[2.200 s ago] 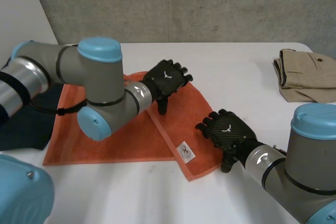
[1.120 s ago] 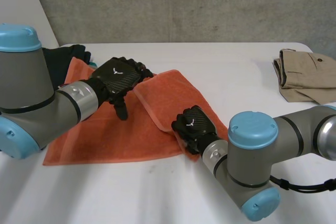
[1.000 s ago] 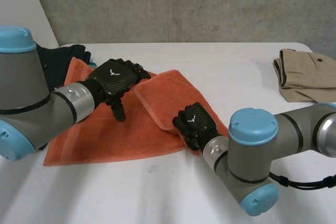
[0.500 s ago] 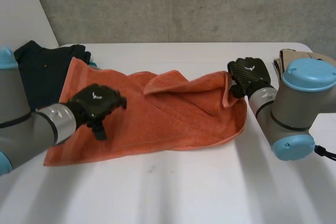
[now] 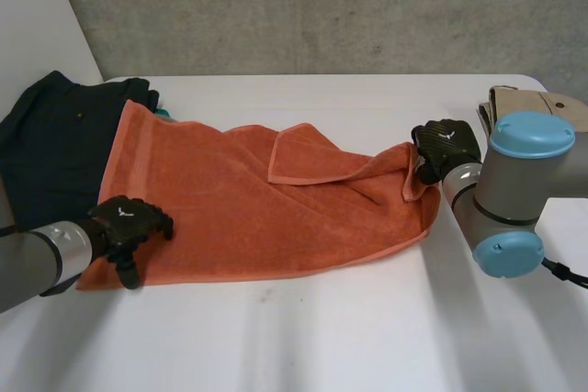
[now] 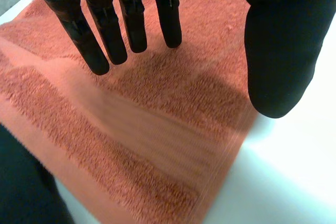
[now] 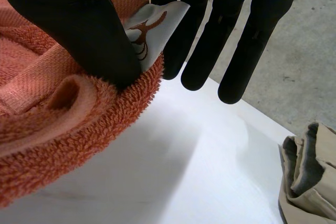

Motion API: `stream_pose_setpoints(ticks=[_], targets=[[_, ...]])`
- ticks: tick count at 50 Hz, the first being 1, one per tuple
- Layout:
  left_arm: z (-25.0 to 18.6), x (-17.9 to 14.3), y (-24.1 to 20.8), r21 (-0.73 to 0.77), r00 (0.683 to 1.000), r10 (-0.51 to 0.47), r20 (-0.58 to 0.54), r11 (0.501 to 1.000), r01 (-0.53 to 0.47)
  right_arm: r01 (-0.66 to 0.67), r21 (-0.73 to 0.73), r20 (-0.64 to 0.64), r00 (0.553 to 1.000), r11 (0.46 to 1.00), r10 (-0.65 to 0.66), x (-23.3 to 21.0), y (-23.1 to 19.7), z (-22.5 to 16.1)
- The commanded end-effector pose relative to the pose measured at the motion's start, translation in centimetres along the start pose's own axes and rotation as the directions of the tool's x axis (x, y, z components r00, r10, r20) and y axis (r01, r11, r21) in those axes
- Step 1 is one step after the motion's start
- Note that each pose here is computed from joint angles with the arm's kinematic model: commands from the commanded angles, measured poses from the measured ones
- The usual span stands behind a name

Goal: Fold the laundry.

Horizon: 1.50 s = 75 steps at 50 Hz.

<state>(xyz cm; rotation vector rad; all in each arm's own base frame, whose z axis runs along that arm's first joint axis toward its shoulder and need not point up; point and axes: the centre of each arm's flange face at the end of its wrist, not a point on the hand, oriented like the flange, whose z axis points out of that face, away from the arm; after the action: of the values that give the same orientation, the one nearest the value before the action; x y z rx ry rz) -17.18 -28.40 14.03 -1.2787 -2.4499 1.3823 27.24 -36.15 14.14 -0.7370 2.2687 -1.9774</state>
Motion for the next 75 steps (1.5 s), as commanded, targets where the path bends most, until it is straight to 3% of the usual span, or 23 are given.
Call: stream_pose_setpoints(ticks=[1,33,45,62,75], targets=[[0.3,-1.2,1.2,0.004,0.999,0.020,0.043,1.000,-0.020,0.003,-0.002,0.015,1.000,1.000,-0.003,-0.5,0.1,-0.2],[2.1,-1.8,0.7,0.111,0.992,0.087,0.095,0.989,-0.098,0.009,0.008,0.048,0.999,1.000,-0.009,-1.5,-0.5,-1.1],[-0.1,0.9,0.5,0.104,0.998,0.068,-0.005,0.992,-0.067,0.008,0.025,0.047,0.999,1.000,-0.009,-1.1,-1.3,-1.6],[1.7,1.2,2.2,0.085,0.988,0.140,0.063,0.986,-0.145,0.018,0.018,0.060,0.998,1.000,-0.019,-1.5,-0.9,-1.6],[2.5,0.2,1.0,0.141,0.976,0.173,0.129,0.971,-0.191,0.023,0.022,0.077,0.997,0.999,-0.024,-2.1,-0.9,-1.8]])
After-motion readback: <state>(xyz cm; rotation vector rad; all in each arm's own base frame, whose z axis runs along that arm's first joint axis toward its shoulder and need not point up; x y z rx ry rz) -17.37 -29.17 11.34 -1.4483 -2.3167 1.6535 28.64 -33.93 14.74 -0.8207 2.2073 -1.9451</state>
